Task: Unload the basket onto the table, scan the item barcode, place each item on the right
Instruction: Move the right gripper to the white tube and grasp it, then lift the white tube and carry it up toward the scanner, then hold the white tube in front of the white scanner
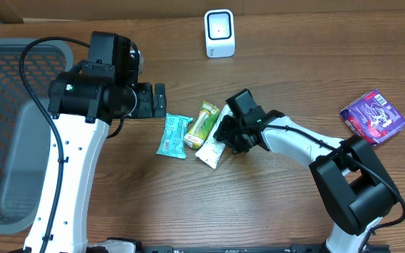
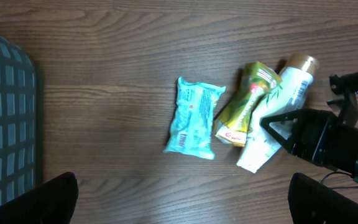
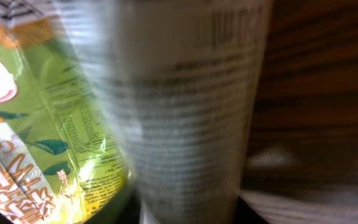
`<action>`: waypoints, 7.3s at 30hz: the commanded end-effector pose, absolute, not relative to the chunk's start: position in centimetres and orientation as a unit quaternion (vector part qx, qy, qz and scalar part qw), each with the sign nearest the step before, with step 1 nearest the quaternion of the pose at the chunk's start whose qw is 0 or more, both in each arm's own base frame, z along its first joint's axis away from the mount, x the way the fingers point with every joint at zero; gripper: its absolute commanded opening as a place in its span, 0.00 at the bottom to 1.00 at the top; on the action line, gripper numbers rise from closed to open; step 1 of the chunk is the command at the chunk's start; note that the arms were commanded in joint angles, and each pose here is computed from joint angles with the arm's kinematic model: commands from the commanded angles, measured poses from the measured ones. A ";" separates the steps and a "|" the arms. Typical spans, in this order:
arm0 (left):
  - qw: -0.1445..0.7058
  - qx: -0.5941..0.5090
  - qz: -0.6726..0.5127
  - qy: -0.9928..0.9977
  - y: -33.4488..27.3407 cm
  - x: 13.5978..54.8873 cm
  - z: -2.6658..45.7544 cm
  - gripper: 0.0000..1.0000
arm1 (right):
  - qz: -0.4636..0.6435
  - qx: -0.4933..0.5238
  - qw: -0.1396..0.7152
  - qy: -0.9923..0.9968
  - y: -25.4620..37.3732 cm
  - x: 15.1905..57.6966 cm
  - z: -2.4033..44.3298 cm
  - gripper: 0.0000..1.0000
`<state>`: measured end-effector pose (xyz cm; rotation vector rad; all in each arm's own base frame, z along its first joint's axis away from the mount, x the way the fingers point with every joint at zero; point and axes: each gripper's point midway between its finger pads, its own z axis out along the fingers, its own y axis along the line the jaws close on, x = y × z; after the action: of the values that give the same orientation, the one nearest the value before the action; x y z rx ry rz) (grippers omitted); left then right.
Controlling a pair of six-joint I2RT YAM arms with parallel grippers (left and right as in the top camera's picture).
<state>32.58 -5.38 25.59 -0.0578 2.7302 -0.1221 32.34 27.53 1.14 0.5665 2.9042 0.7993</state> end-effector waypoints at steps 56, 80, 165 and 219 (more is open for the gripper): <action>0.202 -0.012 -0.044 0.978 -5.5 32.8 25.5 1.00 | 0.354 -0.031 0.015 0.935 13.9 32.0 0.2 0.76; 0.202 -0.012 -0.044 0.978 -5.5 32.8 25.5 1.00 | 0.394 -0.085 0.086 0.911 15.3 35.9 8.0 0.04; 0.202 -0.012 -0.044 0.978 -5.5 32.8 25.5 0.99 | -0.456 -0.359 0.573 0.578 20.1 59.7 20.1 0.04; 0.202 -0.012 -0.044 0.978 -5.5 32.8 25.5 1.00 | -0.509 -0.284 0.552 0.597 18.4 61.0 19.8 0.04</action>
<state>32.58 -5.39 25.59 -0.0577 2.7302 -0.1227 62.09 17.02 13.80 -0.8051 1.4373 -1.2170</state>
